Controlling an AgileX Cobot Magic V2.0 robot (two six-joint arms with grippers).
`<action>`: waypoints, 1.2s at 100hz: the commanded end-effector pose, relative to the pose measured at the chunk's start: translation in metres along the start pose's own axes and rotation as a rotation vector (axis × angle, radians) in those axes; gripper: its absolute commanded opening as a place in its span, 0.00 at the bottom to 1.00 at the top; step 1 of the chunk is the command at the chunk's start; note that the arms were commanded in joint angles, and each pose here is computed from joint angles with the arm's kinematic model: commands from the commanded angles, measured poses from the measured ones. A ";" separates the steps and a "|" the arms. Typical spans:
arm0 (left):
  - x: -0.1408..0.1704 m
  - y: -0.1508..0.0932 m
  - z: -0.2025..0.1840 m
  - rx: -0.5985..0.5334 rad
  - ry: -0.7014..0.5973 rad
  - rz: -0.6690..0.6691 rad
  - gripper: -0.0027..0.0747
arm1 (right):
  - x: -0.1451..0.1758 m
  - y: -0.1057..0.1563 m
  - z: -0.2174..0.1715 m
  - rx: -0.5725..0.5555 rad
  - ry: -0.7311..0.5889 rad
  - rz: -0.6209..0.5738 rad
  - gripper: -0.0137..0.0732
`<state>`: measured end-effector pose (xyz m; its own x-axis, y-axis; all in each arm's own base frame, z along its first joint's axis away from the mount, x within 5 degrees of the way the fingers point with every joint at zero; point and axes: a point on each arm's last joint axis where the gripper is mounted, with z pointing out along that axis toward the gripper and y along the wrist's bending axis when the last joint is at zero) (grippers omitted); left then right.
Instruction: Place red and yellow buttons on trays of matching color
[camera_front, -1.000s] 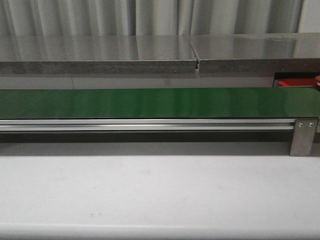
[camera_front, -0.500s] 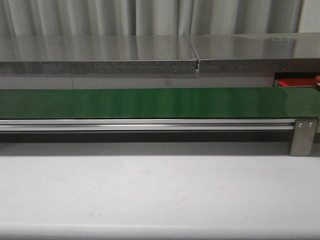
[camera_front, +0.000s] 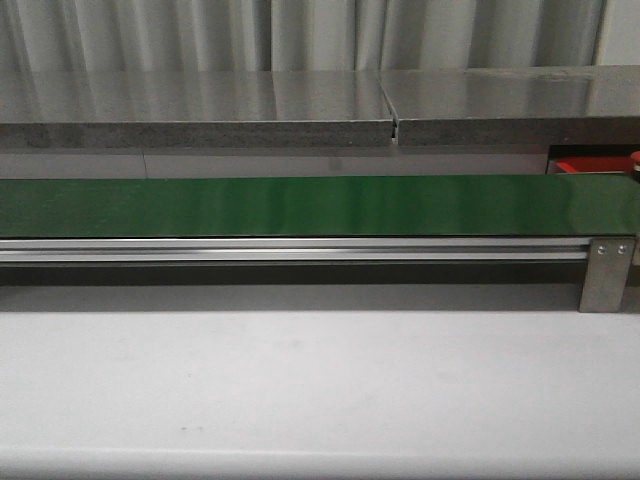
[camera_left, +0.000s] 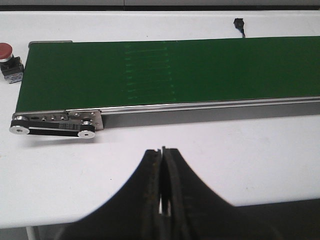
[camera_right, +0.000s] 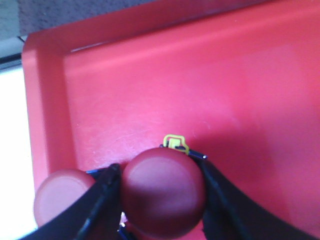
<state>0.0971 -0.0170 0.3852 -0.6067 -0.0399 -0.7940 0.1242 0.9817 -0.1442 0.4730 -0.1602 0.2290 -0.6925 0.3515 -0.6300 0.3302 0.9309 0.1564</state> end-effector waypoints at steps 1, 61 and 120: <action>-0.010 -0.002 -0.005 0.014 -0.080 -0.004 0.01 | -0.026 0.000 -0.029 -0.002 -0.147 0.005 0.36; -0.010 -0.002 -0.005 0.014 -0.080 -0.004 0.01 | -0.020 -0.003 -0.015 -0.007 -0.118 0.023 0.81; -0.010 -0.002 -0.005 0.014 -0.080 -0.004 0.01 | -0.034 0.003 -0.071 0.022 -0.142 -0.063 0.76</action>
<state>0.0971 -0.0170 0.3852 -0.6067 -0.0399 -0.7940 0.1242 0.9817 -0.1442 0.4646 -0.1646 0.2469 -0.6849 0.3465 -0.6410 0.3339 0.9311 0.1466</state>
